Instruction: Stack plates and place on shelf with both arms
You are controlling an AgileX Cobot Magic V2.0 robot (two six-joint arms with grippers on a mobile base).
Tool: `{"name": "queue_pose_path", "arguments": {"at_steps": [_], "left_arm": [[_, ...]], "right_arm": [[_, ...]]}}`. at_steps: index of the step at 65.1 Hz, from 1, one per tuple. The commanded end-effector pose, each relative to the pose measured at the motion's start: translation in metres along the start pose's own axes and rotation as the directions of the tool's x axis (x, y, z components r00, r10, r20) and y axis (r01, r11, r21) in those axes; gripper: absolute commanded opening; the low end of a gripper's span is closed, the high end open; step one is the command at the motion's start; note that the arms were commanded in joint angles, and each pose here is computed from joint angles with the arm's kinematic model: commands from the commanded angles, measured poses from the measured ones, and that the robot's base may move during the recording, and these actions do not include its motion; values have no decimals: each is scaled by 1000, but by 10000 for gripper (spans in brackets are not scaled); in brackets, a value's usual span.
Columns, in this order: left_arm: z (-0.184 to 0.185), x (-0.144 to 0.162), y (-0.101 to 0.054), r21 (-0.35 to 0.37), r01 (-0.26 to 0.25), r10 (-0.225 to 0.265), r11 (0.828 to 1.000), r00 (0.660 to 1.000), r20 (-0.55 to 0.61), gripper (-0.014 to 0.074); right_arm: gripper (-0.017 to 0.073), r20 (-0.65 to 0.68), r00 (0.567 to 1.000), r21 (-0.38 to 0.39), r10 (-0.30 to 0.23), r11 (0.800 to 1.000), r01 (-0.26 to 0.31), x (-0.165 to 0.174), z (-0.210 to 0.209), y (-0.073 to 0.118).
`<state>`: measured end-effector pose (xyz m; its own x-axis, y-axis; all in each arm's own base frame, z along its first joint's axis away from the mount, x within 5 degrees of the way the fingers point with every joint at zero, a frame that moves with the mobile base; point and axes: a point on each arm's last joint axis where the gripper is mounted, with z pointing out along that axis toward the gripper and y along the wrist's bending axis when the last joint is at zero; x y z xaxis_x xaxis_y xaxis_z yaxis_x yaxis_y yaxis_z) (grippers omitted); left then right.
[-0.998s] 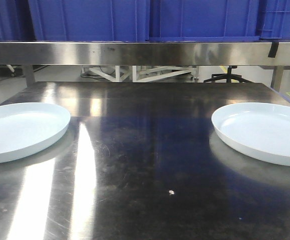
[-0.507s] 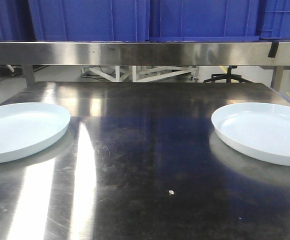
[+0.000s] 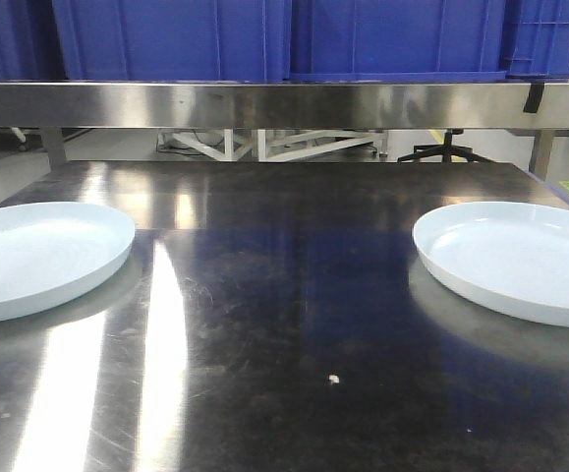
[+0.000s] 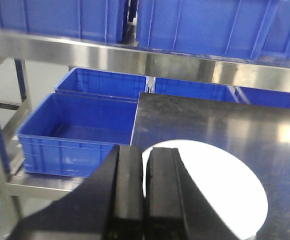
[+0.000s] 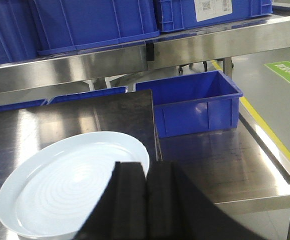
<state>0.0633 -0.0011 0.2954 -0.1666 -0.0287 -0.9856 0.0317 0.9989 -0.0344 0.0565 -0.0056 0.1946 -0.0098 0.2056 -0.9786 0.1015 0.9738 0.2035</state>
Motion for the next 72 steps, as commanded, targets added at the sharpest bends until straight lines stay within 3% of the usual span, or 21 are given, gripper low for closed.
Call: {"name": "queue_pose_path", "arguments": {"at_steps": [1,7,18,31,43,60,72], "left_arm": [[7,-56,-2,-7,-48,48,999,999,0,83],[23,-89,-3,-29,-78,75,997,992,-104,83],[49,-112,-6,-39,-56,44,998,963,-267,83],[54,-112,-9,-15,-15,10,1000,964,-266,83],[56,-119,-7,-31,-67,60,997,979,-193,83],[59,-119,-7,-28,-69,63,997,980,-187,83],[61,-126,-9,-15,-67,65,998,992,-109,83]], "right_arm": [[55,102,995,-16,-9,1000,10,-9,-2,2],[55,102,995,-16,-9,1000,10,-9,-2,2],[55,102,995,-16,-9,1000,10,-9,-2,2],[55,102,995,-16,-9,1000,10,-9,-2,2],[55,102,995,-16,-9,1000,10,-9,-2,2],[55,102,995,-16,-9,1000,10,-9,-2,2],[55,102,995,-16,-9,1000,10,-9,-2,2]]}}
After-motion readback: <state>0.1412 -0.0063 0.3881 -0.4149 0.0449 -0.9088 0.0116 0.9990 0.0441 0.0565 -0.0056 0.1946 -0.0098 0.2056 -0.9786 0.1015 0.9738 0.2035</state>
